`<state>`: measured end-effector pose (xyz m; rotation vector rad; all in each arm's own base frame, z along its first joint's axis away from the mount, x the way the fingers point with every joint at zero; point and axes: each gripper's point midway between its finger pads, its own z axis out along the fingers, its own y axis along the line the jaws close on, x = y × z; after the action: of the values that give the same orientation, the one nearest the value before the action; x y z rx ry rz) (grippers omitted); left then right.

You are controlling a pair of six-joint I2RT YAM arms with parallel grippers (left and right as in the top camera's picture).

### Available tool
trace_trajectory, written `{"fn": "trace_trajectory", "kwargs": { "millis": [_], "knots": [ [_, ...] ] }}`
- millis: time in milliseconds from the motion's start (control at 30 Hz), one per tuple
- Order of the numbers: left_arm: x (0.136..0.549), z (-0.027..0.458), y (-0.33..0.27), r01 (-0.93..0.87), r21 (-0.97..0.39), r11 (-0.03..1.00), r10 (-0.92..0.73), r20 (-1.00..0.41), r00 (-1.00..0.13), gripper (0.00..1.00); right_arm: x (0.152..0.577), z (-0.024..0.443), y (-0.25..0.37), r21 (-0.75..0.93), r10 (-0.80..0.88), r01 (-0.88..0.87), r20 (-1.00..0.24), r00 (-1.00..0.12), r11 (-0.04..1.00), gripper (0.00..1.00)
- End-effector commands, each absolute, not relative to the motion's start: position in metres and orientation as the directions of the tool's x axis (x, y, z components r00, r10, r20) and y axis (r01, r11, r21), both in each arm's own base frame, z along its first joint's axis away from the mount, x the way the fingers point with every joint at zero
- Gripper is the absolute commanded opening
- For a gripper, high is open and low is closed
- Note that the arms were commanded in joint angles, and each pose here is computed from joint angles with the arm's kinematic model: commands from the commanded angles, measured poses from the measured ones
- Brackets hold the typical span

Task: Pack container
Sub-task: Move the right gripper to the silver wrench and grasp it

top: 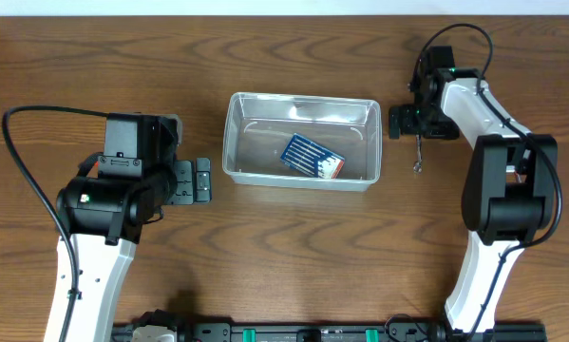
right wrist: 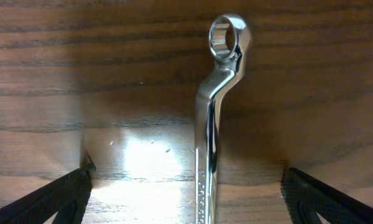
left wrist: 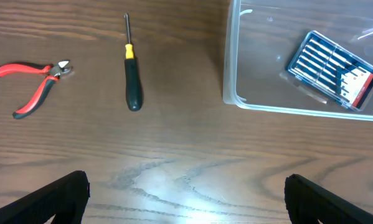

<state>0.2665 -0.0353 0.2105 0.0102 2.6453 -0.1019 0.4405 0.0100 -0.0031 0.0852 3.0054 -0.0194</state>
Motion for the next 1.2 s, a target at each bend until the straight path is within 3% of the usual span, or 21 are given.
{"fn": "trace_trajectory", "kwargs": {
  "millis": [0, 167, 633, 933, 1167],
  "knots": [
    [0.2703, 0.2190, -0.0336, 0.032, -0.056, 0.998, 0.000, -0.497, -0.867, 0.98, 0.4212, -0.0239, 0.0028, -0.035, 0.047, 0.049, -0.074, -0.996, 0.998, 0.99],
    [0.2704, 0.2191, -0.0336, 0.032, -0.056, 0.998, 0.000, -0.498, -0.867, 0.98, 0.4176, -0.0268, 0.0027, -0.036, 0.047, 0.049, -0.065, -0.997, 0.998, 0.93],
    [0.2702, 0.2190, -0.0336, 0.032, -0.056, 0.998, 0.000, -0.497, -0.868, 0.98, 0.4161, -0.0270, 0.0068, -0.013, 0.047, 0.047, -0.058, -0.997, 0.999, 0.57],
    [0.2702, 0.2190, -0.0336, 0.032, -0.056, 0.998, 0.000, -0.497, -0.868, 0.99, 0.4156, -0.0270, 0.0069, -0.014, 0.046, 0.047, -0.056, -0.997, 0.999, 0.48],
    [0.2702, 0.2190, -0.0336, 0.032, -0.056, 0.998, 0.000, -0.497, -0.868, 0.99, 0.4157, -0.0270, 0.0069, -0.014, 0.046, 0.047, -0.056, -0.997, 0.999, 0.35]
  ]
}}
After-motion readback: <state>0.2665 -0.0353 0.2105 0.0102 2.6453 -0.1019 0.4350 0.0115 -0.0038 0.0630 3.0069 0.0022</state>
